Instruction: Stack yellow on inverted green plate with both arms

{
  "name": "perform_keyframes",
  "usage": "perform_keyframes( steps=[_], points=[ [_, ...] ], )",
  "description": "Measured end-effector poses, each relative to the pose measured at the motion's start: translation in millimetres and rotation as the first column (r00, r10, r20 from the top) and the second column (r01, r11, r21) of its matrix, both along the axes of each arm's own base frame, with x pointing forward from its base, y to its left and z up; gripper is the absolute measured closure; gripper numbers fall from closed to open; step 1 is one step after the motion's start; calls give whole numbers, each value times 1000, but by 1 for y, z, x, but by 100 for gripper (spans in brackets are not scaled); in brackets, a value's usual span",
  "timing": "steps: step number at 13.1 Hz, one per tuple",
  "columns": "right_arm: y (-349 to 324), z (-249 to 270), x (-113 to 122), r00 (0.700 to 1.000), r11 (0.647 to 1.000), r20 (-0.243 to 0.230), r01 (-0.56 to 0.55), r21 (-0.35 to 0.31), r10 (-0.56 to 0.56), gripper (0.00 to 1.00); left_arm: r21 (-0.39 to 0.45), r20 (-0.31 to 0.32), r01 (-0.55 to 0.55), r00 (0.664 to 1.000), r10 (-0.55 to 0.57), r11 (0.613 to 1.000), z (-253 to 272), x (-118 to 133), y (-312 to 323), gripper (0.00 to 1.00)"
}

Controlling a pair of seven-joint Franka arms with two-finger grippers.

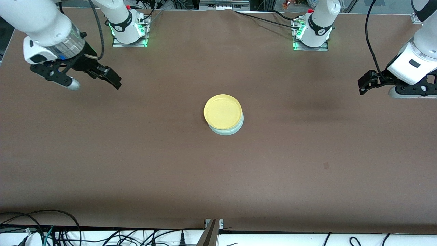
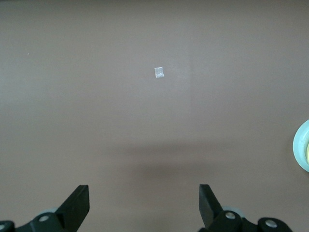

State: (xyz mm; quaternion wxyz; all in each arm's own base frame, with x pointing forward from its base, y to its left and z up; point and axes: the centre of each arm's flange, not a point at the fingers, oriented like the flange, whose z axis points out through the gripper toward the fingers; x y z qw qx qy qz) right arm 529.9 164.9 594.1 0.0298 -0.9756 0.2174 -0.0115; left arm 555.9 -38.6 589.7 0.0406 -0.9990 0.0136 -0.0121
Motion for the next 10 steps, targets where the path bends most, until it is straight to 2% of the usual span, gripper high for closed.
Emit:
perform_keyframes(
  steps=[3, 5, 8, 10],
  points=[
    [-15, -7, 1, 999, 1000, -43, 9, -17, -10, 0, 0, 1, -1, 1000, 1, 1000, 0, 0, 0, 0],
    [-38, -9, 14, 997, 999, -71, -39, -27, 37, 0, 1, -7, -2, 1000, 2, 1000, 0, -1, 0, 0],
    [-68, 4, 28, 980, 983, -78, -184, -22, 181, 0, 1, -15, -3, 1000, 3, 1000, -1, -1, 1, 0],
    [-77, 5, 20, 940, 946, -116, -325, -7, 322, 0, 1, -15, -3, 1000, 3, 1000, -1, -2, 1, 0]
  ],
)
